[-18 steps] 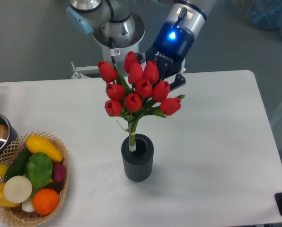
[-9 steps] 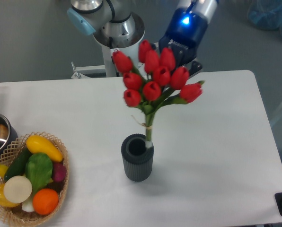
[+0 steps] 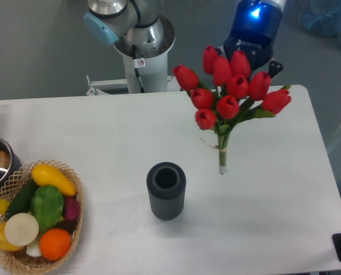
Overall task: Pick up the flowers from the vase
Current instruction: 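Carry the tulip bouquet away from the vase and hold it aloft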
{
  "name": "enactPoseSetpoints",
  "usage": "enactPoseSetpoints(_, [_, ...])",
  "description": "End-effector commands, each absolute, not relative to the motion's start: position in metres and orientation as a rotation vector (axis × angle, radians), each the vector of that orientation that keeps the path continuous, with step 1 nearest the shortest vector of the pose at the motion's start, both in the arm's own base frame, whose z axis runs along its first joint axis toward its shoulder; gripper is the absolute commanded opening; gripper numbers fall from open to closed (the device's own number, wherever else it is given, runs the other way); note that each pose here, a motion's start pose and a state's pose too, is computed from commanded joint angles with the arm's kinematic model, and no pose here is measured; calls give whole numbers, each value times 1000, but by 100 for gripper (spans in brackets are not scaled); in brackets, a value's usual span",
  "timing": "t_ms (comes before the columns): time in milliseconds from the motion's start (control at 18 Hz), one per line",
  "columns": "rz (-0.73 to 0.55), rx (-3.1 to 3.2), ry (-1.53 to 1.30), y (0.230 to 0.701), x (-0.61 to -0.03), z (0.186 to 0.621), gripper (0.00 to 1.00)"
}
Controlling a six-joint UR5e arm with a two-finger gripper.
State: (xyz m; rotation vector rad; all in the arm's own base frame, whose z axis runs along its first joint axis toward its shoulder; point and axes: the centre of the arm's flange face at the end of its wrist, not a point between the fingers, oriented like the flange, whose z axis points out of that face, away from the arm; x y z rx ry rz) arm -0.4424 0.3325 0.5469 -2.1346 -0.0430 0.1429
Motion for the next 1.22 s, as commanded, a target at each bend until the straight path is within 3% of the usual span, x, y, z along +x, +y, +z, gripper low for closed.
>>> enactPoseSetpoints(167, [162, -2165, -68, 330, -450, 542, 3])
enactPoseSetpoints(333, [262, -2298, -105, 331, -465, 534, 6])
enactPoseSetpoints(611, [365, -2533, -95, 361, -477, 502, 6])
enactPoseSetpoints(889, [345, -2794, -77, 402, -488, 469, 7])
enactPoseSetpoints(1222, [303, -3006, 16, 405, -488, 434, 7])
